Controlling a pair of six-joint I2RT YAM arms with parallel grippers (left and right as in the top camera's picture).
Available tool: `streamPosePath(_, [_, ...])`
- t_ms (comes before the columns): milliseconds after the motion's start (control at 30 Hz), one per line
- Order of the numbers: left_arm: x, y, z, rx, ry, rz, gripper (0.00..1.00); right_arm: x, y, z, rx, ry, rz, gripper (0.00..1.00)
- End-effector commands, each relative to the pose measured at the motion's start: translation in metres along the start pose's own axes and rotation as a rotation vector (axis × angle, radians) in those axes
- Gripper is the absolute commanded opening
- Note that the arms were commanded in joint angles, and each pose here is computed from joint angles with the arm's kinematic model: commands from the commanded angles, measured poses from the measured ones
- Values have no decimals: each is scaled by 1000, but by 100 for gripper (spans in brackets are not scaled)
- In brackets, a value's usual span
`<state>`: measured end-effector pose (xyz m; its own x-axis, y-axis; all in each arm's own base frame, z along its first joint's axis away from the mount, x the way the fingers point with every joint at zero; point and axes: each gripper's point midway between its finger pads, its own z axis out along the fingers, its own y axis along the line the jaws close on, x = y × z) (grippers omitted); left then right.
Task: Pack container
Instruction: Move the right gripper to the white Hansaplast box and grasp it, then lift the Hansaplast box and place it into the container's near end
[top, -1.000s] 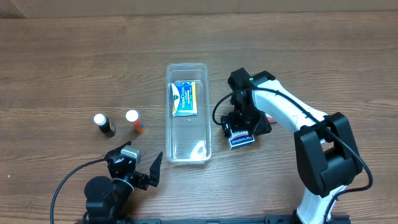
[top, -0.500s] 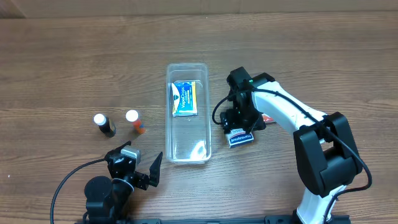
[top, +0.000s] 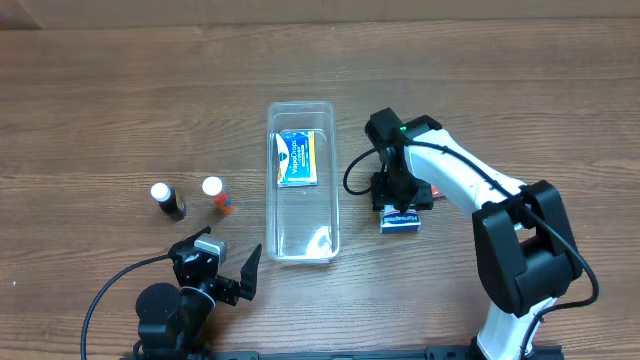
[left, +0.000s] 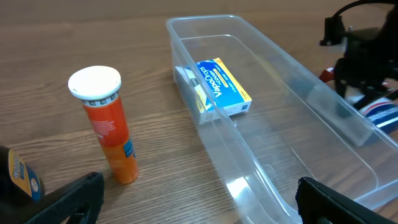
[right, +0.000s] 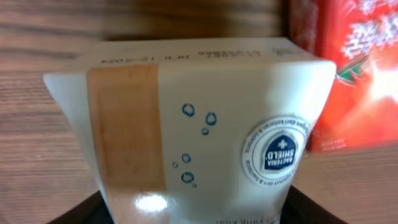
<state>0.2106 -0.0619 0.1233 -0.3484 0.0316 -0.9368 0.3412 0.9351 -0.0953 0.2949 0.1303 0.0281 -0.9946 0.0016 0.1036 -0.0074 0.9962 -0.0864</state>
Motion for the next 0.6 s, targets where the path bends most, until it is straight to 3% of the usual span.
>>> streamPosePath(0, [-1,-3,0,12,-5,1,100,-26,6,-80,-62,-193,21,63])
streamPosePath(267, [-1,-3,0,12,-5,1,100,-29,46,-194,-263,-443,-35,63])
streamPosePath(433, [0,-3,0,12,-5,0,100,-10,108,-201,-363,-476,-115,63])
streamPosePath(567, [-1,-3,0,12,-5,1,100,4,151,-183,-385,-443,-59,65])
